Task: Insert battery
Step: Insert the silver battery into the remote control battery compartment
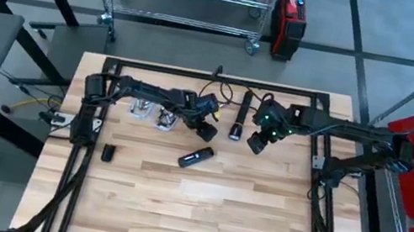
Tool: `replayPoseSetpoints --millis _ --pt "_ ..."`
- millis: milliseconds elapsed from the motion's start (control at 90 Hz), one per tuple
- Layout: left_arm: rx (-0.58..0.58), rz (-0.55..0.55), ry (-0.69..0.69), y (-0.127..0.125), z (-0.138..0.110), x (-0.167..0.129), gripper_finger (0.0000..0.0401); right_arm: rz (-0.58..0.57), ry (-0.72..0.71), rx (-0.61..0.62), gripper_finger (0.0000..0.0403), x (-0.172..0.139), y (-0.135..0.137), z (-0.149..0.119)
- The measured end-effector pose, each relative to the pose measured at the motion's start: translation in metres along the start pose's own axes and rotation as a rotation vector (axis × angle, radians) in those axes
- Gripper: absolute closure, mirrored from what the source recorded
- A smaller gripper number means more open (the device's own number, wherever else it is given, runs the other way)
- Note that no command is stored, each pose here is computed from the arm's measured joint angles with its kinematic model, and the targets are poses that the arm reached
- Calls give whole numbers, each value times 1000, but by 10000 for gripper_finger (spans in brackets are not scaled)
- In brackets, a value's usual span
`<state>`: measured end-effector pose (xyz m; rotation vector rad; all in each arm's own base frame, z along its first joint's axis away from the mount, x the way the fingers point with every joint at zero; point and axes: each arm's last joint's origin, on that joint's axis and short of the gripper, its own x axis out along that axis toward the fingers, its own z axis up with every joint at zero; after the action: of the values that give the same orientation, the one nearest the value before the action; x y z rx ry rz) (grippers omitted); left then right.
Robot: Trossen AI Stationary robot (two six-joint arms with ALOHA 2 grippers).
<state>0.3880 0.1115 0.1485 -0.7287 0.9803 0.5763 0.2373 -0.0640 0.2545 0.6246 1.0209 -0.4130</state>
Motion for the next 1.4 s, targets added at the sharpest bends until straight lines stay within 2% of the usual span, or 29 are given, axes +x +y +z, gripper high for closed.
replayPoseSetpoints --millis 78,344,489,633,711,856,1056,1400 --pt "48 2 3 -1 -1 0 269 0 0 0 234 0 0 0" --pt "397 11 35 -4 -8 0 310 0 0 0 234 0 0 0" --pt "513 12 56 -4 -10 0 334 0 0 1 234 0 0 0" --pt "603 4 53 -4 -9 0 381 0 0 1 234 0 0 0" --pt "622 4 51 -4 -9 0 392 0 0 1 234 0 0 0" --pt "643 6 47 -4 -9 0 384 0 0 1 234 0 0 0" --pt "602 6 33 -5 -8 1 380 0 0 1 234 0 0 0" --pt "584 -5 -14 -7 -4 -4 313 4 3 0 234 0 0 0"
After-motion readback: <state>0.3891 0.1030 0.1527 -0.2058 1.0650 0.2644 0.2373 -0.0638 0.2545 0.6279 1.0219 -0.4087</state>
